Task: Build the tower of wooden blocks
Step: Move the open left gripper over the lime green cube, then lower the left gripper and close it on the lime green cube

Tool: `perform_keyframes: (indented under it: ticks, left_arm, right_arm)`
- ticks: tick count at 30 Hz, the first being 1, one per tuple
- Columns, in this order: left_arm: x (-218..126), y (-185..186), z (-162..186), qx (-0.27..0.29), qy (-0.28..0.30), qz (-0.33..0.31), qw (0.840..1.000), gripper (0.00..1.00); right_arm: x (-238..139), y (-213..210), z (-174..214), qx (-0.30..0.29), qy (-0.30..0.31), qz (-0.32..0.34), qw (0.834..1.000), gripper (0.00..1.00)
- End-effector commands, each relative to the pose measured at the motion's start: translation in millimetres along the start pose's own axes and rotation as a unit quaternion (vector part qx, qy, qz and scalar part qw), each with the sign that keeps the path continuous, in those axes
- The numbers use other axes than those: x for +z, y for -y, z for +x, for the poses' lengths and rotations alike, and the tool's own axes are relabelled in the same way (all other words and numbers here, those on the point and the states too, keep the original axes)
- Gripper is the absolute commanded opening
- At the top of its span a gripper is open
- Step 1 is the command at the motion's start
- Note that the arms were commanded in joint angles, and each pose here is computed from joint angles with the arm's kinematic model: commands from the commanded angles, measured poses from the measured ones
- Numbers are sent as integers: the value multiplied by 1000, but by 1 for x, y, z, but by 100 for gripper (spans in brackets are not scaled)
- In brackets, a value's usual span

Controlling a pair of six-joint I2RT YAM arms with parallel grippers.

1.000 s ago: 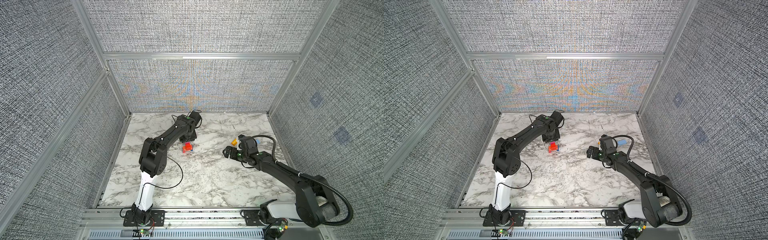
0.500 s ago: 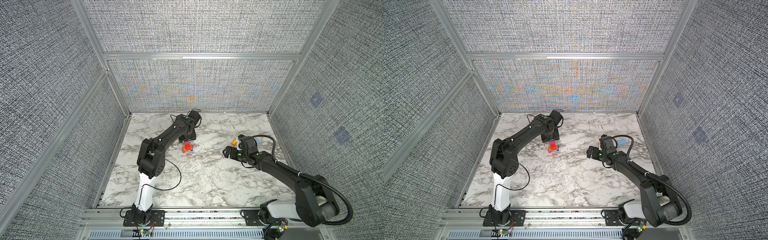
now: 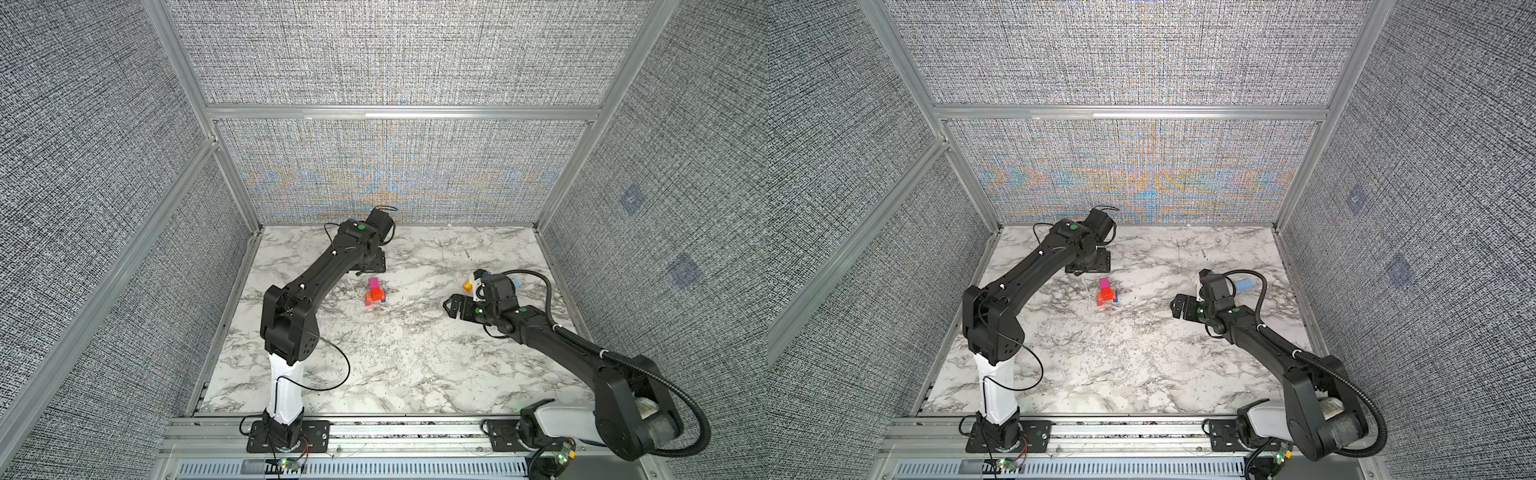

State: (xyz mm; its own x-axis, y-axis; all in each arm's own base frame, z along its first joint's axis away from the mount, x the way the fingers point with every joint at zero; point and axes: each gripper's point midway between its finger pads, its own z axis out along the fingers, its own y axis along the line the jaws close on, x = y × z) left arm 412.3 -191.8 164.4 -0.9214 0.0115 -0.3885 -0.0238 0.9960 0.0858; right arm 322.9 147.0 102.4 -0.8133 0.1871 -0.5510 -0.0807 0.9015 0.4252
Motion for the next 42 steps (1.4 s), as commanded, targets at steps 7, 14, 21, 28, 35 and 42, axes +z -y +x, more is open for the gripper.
perform_keyframes:
  ticks: [7,14,21,28,35,42]
  left_arm:
    - [44,-35,-28,-40,-18,20,999,85]
    - [91,-28,-51,-80,-41,38,995,78]
    - [130,-17,-66,-82,-55,60,993,77]
    - [161,-5,-67,-84,-56,88,991,74]
    - [178,3,-67,-87,-54,110,989,69]
    - [181,7,-73,-92,-46,123,987,52]
  right_arm:
    - [-3,-8,-10,-25,21,-16,999,99]
    - [5,-5,-8,-28,9,-8,1000,99]
    - [9,-2,-9,-30,3,2,1000,99]
    - [12,-4,-8,-30,-3,0,1000,99]
    - [16,-6,-5,-34,-11,-2,999,99]
    - [15,-7,-6,-36,-11,-3,999,99]
